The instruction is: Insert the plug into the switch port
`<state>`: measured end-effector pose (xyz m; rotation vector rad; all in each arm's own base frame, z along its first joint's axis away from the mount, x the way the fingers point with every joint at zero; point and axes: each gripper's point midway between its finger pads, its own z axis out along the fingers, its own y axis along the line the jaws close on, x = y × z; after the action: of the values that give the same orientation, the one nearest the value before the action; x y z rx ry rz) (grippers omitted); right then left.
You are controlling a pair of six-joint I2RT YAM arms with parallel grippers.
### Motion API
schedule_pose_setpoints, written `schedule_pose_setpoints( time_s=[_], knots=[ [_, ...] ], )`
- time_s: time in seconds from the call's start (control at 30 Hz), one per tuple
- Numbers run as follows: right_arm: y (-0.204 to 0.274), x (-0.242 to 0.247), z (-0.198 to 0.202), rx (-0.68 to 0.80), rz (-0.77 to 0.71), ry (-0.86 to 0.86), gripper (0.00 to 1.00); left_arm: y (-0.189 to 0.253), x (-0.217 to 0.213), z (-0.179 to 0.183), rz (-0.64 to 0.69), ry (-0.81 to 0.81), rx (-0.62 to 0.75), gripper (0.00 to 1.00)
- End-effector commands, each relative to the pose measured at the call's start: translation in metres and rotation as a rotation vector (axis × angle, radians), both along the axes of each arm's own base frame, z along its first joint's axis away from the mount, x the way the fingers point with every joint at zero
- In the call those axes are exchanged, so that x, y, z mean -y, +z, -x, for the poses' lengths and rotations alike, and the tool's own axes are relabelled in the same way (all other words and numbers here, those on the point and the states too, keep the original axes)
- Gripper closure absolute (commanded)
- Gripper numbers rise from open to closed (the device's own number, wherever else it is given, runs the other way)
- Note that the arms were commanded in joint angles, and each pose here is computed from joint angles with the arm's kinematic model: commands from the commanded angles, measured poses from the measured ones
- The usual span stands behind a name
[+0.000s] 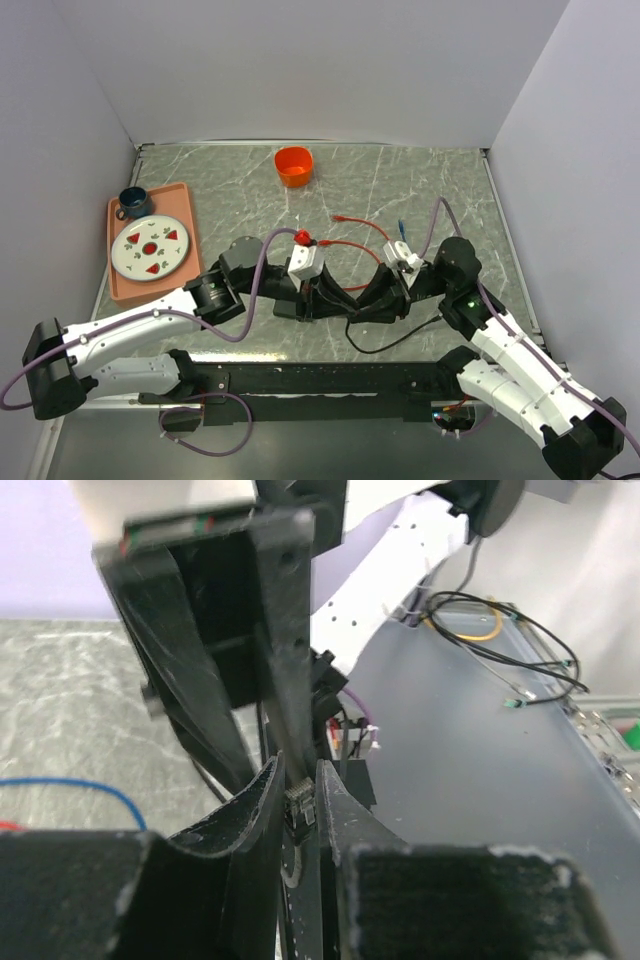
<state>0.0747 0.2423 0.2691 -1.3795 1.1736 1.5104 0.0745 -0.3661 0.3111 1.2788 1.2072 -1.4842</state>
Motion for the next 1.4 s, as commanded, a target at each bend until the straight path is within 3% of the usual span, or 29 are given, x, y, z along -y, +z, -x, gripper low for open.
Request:
schedule_pose_setpoints(
  time_s=[0.0,0.07,0.1,0.13,0.23,0.37,0.47,0.7,0.73,0.87,1.1,1.3,1.37],
  knots=[
    [0.024,-0.003,-0.02,0.093,-0.055,-0.15,0.52,0.002,-0.01,-0.005,0.018,0.093,-0.015,0.99],
    [0.026,-0.004,-0.043,0.082,-0.059,-0.298,0.39,0.012,-0.011,-0.018,0.054,0.187,-0.058,0.99],
    [0.025,-0.002,-0.051,0.039,-0.058,-0.371,0.09,0.011,-0.011,-0.022,0.056,0.212,-0.078,0.99],
    [0.025,0.001,-0.073,0.01,-0.058,-0.507,0.01,0.012,-0.011,-0.032,0.063,0.271,-0.101,0.99],
    [0.026,0.009,-0.084,0.019,-0.059,-0.606,0.0,0.018,-0.011,-0.049,0.069,0.378,-0.18,0.99],
    [0.034,0.026,-0.104,-0.02,-0.068,-0.794,0.0,0.02,-0.019,-0.095,0.087,0.661,-0.356,0.99],
    [0.04,0.034,-0.107,-0.075,-0.047,-0.862,0.0,0.015,-0.026,-0.115,0.07,0.806,-0.481,0.99],
    [0.053,0.034,-0.107,-0.03,-0.11,-0.971,0.0,0.001,-0.057,-0.168,0.076,1.228,-0.692,0.99],
    [0.051,0.041,-0.119,-0.041,-0.109,-1.063,0.0,-0.005,-0.06,-0.171,0.056,1.261,-0.704,0.99],
    [0.039,0.019,-0.129,-0.051,-0.005,-1.09,0.0,-0.009,-0.052,-0.18,0.048,1.31,-0.767,0.99],
    [0.027,-0.008,-0.146,-0.011,0.086,-1.129,0.02,-0.005,-0.037,-0.179,0.043,1.263,-0.776,0.99],
    [0.023,-0.013,-0.156,0.003,0.103,-1.152,0.2,0.0,-0.046,-0.176,0.054,1.264,-0.761,0.99],
    [0.022,-0.015,-0.158,0.006,0.112,-1.152,0.33,0.0,-0.047,-0.175,0.057,1.262,-0.762,0.99]
  ],
)
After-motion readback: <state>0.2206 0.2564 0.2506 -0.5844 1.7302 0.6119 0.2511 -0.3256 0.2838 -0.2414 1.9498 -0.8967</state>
